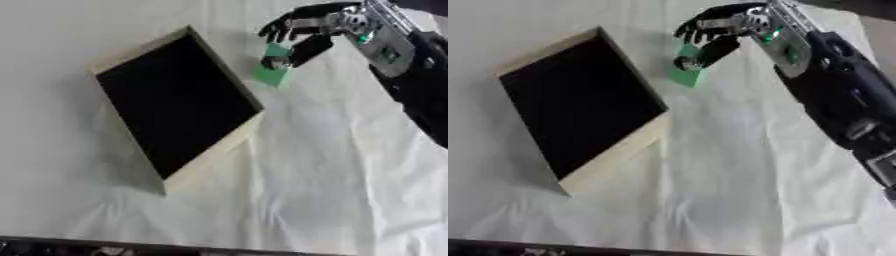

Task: Pick up objects on the table and place them in the box.

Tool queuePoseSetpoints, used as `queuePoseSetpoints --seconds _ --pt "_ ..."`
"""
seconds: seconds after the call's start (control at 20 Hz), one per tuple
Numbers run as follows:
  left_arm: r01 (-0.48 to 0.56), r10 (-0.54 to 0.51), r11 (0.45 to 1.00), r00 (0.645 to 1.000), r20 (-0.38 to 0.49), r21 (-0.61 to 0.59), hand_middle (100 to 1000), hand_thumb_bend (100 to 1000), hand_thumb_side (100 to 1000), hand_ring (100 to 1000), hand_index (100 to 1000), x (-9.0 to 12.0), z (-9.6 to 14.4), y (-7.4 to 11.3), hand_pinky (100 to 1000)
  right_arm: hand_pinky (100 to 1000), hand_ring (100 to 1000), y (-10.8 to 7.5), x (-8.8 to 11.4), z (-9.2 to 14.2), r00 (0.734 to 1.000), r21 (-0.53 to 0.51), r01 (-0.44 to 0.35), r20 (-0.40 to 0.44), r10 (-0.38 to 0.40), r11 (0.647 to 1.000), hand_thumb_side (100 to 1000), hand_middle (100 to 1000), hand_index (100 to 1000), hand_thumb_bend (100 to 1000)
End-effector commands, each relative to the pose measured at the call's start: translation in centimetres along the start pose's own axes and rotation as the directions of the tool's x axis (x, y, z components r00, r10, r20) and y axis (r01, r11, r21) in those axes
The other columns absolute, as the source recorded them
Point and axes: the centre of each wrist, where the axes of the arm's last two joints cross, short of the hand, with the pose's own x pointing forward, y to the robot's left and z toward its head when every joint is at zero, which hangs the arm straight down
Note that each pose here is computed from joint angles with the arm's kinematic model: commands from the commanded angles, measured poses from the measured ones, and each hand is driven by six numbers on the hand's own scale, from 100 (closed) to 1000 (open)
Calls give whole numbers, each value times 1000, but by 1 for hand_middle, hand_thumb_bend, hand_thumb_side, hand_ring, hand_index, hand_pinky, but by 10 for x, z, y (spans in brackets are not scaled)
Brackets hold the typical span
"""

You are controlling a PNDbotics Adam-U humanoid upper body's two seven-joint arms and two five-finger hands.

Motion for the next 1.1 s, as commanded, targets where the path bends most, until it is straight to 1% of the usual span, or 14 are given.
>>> queuePoseSetpoints --seconds 0.05,0.3,0.4,0.45,0.55,0.6,0.65,0.7,0.75,0.85,0.95,1.1 --pt "0 0 1000 1000 29 -6 681 100 648 679 773 6 -5 0 580 806 835 -6 -7 6 1000 -8 -12 -28 11 1000 739 793 986 269" --pt "-2 2 1000 1000 31 -7 681 100 647 679 773 6 -6 0 581 805 843 -4 -9 4 999 14 -29 -37 30 999 700 800 987 299" --pt "-3 4 1000 1000 31 -8 681 100 647 679 773 6 -6 0 580 783 833 -2 -10 3 999 23 -29 -39 30 999 674 791 980 297" --pt "-3 4 1000 1000 31 -8 681 100 646 680 773 6 -6 0 581 749 818 -1 -10 3 999 25 -27 -37 27 999 651 781 968 285" --pt "-3 3 1000 1000 31 -9 681 100 645 680 773 6 -6 0 581 714 799 -2 -10 3 1000 22 -16 -26 16 1000 603 760 938 252" --pt "-3 3 1000 1000 31 -10 681 100 646 680 773 6 -6 0 581 709 794 -3 -10 3 1000 17 -10 -20 10 1000 594 756 932 245" --pt "-3 3 1000 1000 31 -11 681 100 647 681 772 6 -6 0 581 688 776 -4 -9 4 1000 9 -4 -13 4 1000 576 730 909 198" --pt "-2 3 1000 1000 30 -12 681 100 648 681 772 6 -6 0 581 674 764 -6 -8 4 1000 -3 5 -4 -5 1000 580 713 894 174" --pt "-2 2 1000 1000 30 -12 681 100 649 681 772 6 -6 0 582 655 749 -8 -6 5 1000 -15 13 4 -13 1000 563 690 871 149" --pt "-1 2 1000 1000 29 -13 681 100 649 681 772 6 -6 0 582 621 728 -11 -3 6 1000 -38 27 16 -27 999 539 653 852 118" --pt "-1 1 1000 1000 29 -13 681 100 649 682 772 6 -6 0 582 594 711 -13 -1 6 999 -58 40 24 -38 998 467 624 834 100" --pt "-2 2 1000 1000 28 -13 680 100 649 682 772 6 -6 0 582 567 688 -12 0 6 998 -80 63 24 -61 995 410 601 813 100"
